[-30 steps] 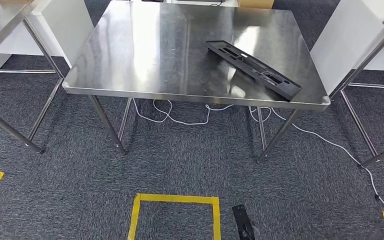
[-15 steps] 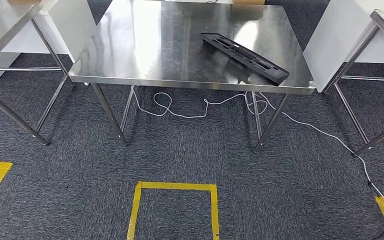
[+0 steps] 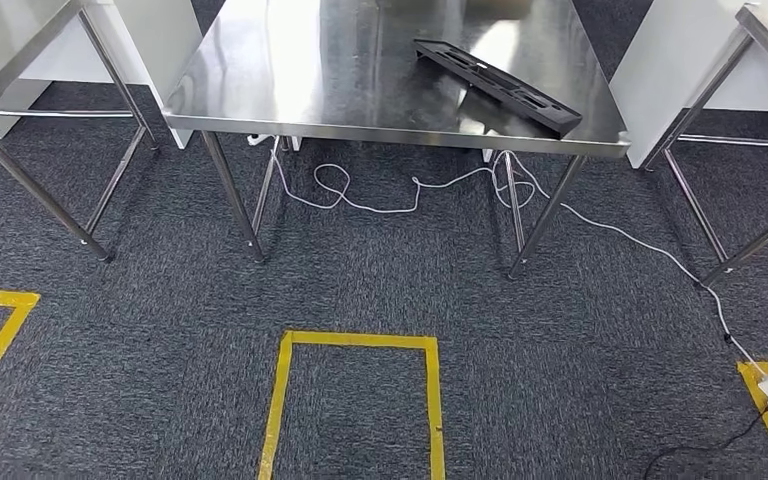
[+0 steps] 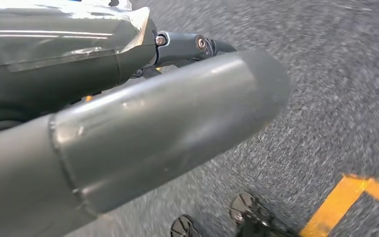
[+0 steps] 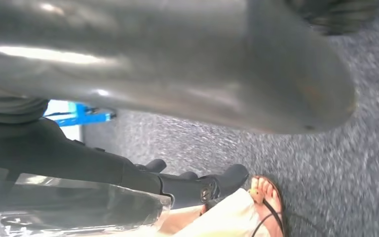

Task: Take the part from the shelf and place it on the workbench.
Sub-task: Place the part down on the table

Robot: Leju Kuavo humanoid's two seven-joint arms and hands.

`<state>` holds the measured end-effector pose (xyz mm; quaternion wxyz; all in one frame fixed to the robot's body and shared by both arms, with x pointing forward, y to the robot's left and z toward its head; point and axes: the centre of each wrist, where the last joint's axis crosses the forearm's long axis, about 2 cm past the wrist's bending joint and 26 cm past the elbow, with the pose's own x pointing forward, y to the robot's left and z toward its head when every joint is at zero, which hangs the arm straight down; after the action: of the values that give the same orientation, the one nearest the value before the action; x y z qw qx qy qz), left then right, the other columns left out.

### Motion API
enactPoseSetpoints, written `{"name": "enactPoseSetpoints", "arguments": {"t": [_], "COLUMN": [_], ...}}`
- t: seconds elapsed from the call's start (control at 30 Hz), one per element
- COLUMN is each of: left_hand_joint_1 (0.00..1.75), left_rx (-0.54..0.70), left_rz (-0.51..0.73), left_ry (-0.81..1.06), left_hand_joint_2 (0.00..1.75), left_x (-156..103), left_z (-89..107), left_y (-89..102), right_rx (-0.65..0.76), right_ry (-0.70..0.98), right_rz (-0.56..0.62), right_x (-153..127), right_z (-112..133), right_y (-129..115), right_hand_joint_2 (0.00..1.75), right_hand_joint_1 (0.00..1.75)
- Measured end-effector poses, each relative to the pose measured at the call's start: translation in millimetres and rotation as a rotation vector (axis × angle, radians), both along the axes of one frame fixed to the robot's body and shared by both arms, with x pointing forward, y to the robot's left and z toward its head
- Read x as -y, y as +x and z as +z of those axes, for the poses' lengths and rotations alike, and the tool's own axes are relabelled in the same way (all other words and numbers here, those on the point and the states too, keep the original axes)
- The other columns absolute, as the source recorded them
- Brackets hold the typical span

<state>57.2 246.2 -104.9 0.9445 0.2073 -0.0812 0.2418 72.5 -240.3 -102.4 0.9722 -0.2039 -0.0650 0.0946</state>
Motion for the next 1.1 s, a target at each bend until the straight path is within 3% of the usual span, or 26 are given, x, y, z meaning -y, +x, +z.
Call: {"name": "enactPoseSetpoints", "arguments": {"t": [0.23, 1.1], "left_hand_joint_1": [0.00, 0.00], "left_rx": [0.027, 0.056], "left_rz": [-0.129, -0.261], "left_ry": [0.016, 0.064], "left_hand_joint_2": [0.00, 0.00], "left_x": [0, -4], "left_z": [0.2, 0.1], "left_y": [2.0, 3.3], "right_rx": [0.098, 0.111], "right_ry": [0.003, 0.011], "right_rz": [-0.075, -0.253], "right_x": [14, 22], "right_z": [-1, -3], "right_y": [-2, -10], "right_hand_joint_2": [0.00, 0.00], "right_hand_joint_1": [0.00, 0.00]}}
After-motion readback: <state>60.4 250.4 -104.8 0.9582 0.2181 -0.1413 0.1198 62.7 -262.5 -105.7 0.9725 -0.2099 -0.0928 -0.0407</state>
